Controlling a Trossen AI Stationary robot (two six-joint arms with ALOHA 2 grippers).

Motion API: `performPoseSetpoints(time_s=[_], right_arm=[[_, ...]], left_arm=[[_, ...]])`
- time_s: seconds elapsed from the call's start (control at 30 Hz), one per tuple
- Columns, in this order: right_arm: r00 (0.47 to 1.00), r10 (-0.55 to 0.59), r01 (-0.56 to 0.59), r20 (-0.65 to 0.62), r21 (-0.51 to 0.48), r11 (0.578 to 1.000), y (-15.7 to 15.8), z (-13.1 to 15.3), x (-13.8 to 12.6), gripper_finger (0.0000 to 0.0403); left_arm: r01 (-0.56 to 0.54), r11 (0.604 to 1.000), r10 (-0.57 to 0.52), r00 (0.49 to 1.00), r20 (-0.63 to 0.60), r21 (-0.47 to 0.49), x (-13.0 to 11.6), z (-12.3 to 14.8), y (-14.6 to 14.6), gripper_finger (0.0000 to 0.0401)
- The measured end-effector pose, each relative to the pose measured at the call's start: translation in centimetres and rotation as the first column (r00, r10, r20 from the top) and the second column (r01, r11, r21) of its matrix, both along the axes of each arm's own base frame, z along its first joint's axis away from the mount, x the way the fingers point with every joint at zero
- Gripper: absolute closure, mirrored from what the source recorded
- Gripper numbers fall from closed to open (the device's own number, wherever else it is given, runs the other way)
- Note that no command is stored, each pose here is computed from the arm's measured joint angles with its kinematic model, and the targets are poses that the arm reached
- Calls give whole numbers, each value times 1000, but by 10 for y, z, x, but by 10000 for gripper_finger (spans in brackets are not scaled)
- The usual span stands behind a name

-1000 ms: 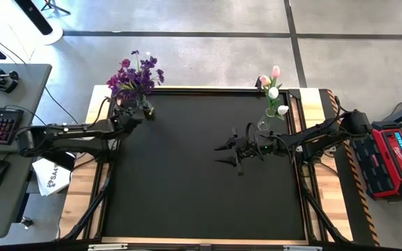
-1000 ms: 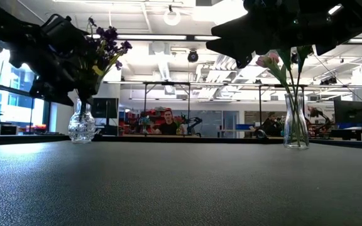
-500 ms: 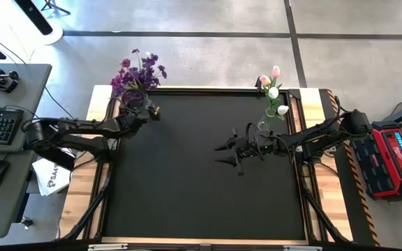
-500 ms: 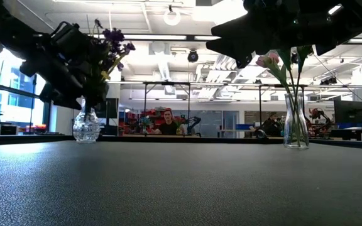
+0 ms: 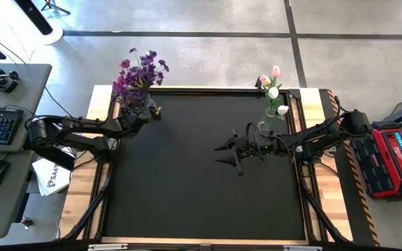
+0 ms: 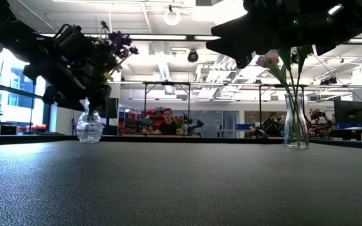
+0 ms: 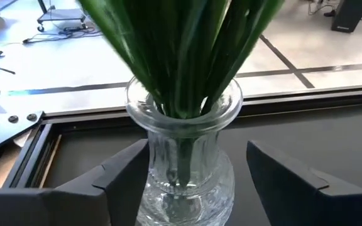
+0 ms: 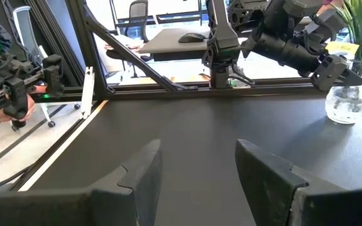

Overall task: Sort flowers into vase by color
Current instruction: Adjust the left transparent vase

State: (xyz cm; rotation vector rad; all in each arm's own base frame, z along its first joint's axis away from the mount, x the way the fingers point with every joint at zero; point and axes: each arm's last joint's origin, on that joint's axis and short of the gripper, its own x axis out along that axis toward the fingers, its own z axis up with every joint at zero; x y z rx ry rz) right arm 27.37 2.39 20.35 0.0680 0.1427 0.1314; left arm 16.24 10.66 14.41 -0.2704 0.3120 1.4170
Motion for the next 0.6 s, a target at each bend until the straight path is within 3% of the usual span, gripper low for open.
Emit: performPoseSetpoints(time_s=[0.37, 0.6], right_arm=[[1000, 0, 0, 0, 0, 1000, 0, 0, 0, 218], [1000, 0, 0, 0, 0, 1000, 0, 0, 0, 218]], left_arm=[[26, 1000, -26, 999, -19, -6, 1, 0, 0, 231], [41, 999, -41, 999, -16, -12, 1, 0, -2, 256]])
